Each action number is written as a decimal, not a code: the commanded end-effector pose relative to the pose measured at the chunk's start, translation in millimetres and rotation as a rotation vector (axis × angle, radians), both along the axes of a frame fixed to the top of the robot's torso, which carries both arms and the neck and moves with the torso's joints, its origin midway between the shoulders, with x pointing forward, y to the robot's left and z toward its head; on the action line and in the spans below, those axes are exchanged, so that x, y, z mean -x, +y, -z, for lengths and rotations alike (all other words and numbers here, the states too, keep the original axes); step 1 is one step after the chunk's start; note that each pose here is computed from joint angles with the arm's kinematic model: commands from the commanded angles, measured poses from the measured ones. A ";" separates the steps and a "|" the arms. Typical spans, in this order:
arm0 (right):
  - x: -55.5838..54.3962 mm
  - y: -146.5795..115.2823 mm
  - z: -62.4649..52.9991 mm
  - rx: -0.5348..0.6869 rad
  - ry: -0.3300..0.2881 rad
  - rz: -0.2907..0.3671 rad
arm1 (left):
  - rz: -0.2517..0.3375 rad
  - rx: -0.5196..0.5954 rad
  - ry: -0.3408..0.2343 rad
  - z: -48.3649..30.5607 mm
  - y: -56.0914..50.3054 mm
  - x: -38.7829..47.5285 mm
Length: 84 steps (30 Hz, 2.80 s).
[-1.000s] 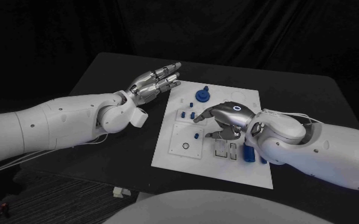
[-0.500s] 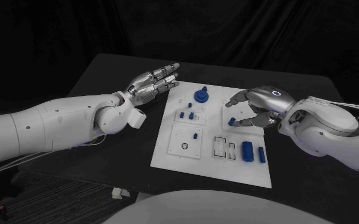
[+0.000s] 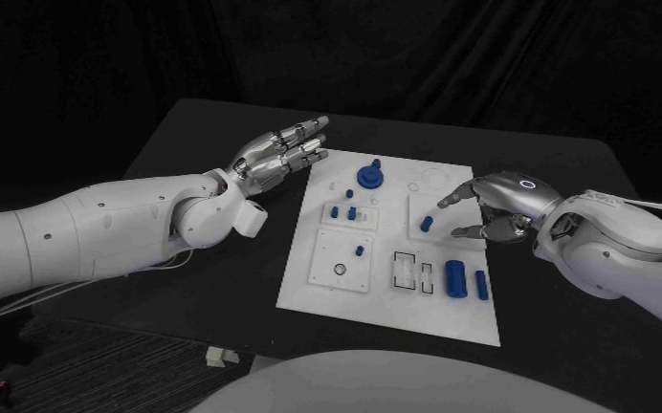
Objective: Assemble the parts on the task board
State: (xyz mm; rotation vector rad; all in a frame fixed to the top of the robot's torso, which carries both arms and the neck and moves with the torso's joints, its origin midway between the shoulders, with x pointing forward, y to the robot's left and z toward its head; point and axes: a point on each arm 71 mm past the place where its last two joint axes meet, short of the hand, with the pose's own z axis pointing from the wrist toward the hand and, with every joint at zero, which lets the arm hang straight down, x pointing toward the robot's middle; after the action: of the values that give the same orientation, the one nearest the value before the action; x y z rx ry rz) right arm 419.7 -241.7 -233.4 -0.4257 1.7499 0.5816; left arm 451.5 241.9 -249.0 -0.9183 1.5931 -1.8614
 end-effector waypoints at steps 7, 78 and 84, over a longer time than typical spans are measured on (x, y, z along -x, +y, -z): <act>-0.3 3.1 9.7 -0.007 -0.003 -0.011 | -0.003 0.016 -0.014 -1.4 -1.4 1.0; -8.8 41.8 24.6 -0.032 -0.005 -0.072 | 0.017 0.017 0.023 12.3 -6.5 5.9; -5.3 40.9 20.4 -0.055 -0.026 -0.066 | 0.015 0.013 0.025 12.7 -5.9 5.9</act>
State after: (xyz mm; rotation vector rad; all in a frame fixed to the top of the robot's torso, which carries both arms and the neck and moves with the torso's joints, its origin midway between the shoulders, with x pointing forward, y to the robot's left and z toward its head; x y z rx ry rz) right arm 426.5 -201.7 -256.4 -0.4650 1.7319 0.6603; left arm 446.4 237.1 -262.1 -0.9434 1.6146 -1.8634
